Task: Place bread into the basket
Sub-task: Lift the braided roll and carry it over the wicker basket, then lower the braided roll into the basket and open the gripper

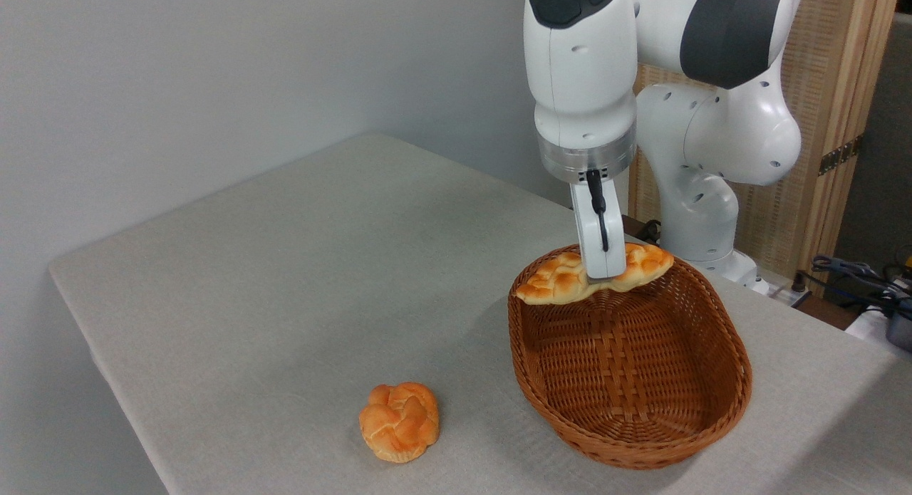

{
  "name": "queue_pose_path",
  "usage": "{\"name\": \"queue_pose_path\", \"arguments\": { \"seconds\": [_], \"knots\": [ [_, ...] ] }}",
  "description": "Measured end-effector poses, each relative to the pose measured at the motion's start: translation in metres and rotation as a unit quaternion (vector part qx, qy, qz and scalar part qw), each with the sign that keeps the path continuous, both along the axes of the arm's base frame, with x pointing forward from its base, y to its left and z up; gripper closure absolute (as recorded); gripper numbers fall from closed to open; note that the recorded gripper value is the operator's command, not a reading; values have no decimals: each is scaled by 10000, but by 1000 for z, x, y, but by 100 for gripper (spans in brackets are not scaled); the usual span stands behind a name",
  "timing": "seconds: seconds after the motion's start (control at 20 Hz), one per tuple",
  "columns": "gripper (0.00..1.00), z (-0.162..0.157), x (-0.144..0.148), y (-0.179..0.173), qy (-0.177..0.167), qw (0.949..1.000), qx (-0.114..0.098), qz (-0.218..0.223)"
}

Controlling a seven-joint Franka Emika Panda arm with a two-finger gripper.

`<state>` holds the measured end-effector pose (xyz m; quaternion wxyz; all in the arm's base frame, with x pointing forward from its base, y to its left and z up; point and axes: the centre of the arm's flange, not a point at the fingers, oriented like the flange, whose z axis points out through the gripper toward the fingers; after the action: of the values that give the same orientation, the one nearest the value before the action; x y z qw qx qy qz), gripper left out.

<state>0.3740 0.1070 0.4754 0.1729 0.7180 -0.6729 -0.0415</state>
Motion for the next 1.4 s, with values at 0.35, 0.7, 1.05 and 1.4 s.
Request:
{"name": "queue_pose_path", "arguments": {
  "seconds": [0.35,0.7,1.05,1.4],
  "knots": [
    [5,-12,-5,0,147,9999,53,-46],
    [0,-13,-5,-1,165,9998,51,-47],
    [0,-14,-5,0,170,9998,50,-44],
    [0,15,7,5,-151,9998,122,48]
  ]
}}
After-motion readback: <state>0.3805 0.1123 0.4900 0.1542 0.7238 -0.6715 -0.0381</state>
